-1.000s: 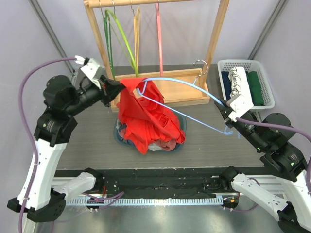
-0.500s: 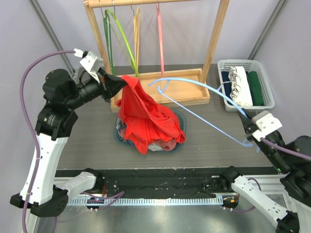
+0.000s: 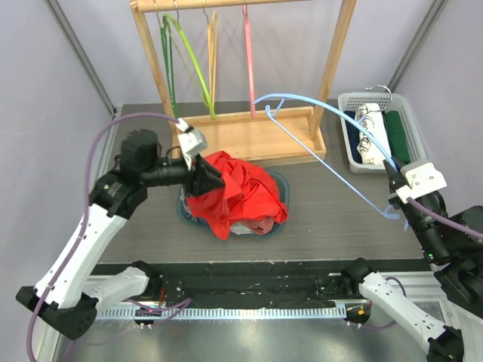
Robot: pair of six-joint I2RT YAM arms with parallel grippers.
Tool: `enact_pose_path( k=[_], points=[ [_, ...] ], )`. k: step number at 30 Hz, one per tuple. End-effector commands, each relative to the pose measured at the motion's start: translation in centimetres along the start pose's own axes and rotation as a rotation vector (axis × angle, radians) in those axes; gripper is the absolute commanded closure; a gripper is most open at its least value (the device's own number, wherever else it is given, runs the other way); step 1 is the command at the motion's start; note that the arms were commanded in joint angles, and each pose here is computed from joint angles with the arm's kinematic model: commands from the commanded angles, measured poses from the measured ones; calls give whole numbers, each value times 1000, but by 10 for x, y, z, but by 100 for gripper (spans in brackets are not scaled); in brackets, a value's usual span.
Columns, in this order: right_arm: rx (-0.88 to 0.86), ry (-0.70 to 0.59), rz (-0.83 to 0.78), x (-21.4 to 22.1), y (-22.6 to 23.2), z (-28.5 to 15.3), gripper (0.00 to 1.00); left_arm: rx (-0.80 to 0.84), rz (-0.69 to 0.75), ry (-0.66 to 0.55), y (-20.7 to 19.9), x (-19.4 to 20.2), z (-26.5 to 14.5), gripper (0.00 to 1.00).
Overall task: Remove the tank top from the hanger
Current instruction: Remove the tank top from the hanger, then place the hanger at the clothesline.
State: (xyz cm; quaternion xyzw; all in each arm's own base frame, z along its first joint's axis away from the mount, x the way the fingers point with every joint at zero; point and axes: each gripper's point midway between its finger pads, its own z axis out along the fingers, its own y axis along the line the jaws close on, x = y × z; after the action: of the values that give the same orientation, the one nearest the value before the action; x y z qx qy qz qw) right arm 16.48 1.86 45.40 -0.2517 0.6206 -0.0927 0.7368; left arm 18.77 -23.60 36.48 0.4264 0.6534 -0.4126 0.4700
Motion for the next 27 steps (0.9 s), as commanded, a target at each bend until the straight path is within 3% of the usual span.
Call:
enact_pose_path(
  k=[1,5,6,9,13,17,22,27],
  points=[
    [139,-38,-15,-22,-34,0,99,-334,77,233,71,64,0,53],
    [179,25,-98,-12,-41,6,98,-400,98,408,91,91,-2,23],
    [186,38,-130,-10,-42,9,99,-400,91,442,94,95,-1,1],
    [230,55,-197,-11,-49,19,98,-401,40,533,99,103,1,0],
    [253,86,-286,-12,-50,45,98,-413,34,473,96,80,0,0],
    [311,95,-373,-15,-53,73,98,-280,67,398,65,68,2,0],
    [382,103,-529,-21,-52,119,99,-188,26,530,46,105,8,0],
    [423,80,-585,-32,-48,157,99,-99,-30,571,30,74,11,0]
  ],
)
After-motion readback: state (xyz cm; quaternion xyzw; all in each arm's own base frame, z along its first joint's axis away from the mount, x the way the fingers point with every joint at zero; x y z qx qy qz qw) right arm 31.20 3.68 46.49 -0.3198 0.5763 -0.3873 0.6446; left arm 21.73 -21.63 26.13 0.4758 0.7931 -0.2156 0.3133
